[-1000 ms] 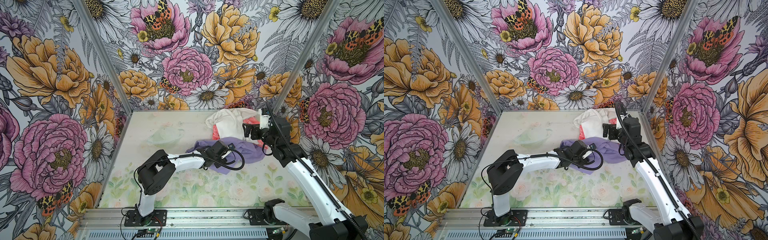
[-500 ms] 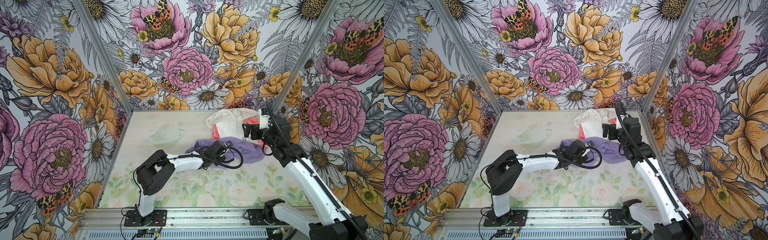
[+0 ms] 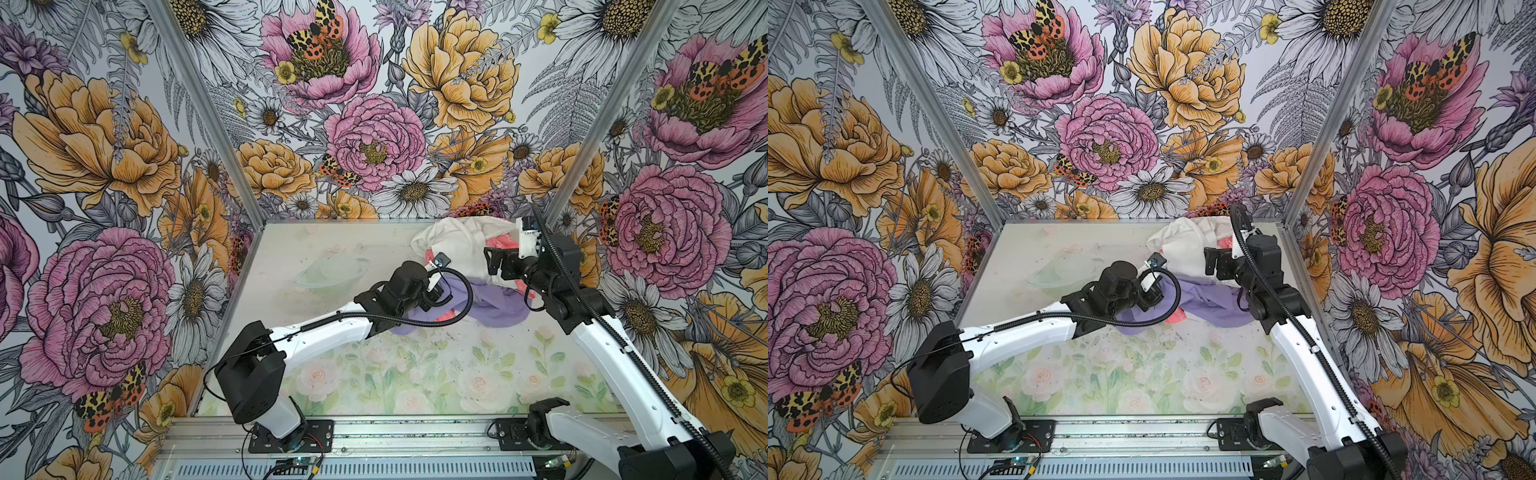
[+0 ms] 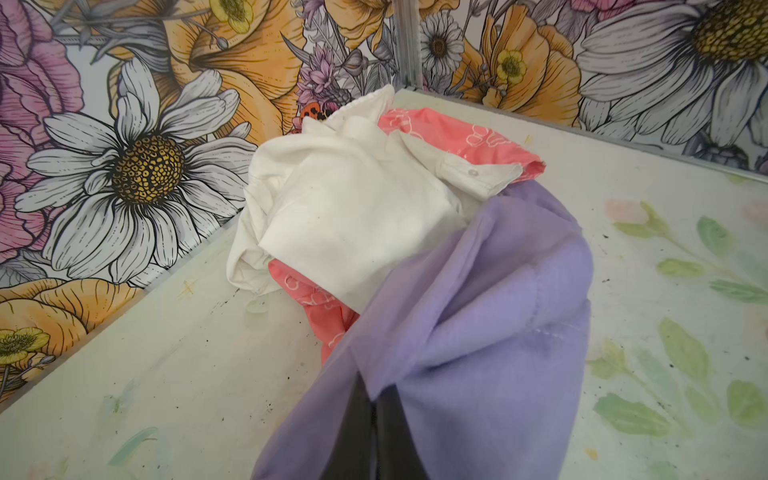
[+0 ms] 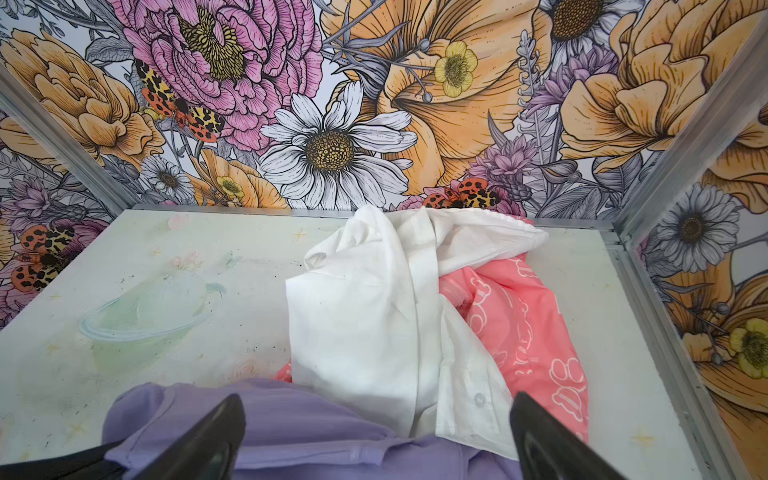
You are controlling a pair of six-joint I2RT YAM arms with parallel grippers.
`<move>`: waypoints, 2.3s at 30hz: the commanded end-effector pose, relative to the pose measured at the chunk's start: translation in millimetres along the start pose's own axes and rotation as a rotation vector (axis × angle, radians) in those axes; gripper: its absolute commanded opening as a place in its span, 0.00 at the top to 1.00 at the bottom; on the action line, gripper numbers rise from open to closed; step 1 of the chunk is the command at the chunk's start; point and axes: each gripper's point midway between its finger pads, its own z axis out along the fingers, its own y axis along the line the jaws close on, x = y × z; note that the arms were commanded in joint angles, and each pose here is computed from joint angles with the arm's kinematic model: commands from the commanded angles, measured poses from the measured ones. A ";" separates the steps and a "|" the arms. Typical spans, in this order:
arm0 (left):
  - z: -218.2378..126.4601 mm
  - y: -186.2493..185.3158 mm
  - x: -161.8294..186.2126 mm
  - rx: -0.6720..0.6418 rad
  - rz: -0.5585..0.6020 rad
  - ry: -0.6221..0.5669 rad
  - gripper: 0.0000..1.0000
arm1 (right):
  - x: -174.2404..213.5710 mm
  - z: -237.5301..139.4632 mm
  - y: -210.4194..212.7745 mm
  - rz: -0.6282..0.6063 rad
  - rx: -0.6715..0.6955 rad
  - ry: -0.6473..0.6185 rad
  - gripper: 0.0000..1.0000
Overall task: Pick out a specific cloth from the pile
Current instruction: 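Drag the purple cloth with the left gripper away from the pile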
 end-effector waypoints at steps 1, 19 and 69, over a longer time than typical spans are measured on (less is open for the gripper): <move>-23.4 10.8 -34.6 0.018 -0.071 -0.133 1.00 | -7.4 -2.8 -1.9 0.006 0.001 -0.027 0.01; -160.6 126.0 -75.4 -0.255 -0.177 -0.348 1.00 | -8.1 -4.5 -1.7 0.008 -0.001 -0.032 0.01; -270.1 306.0 -75.5 -0.862 -0.314 -0.210 1.00 | -1.1 -21.5 118.1 -0.179 -0.565 -0.019 0.01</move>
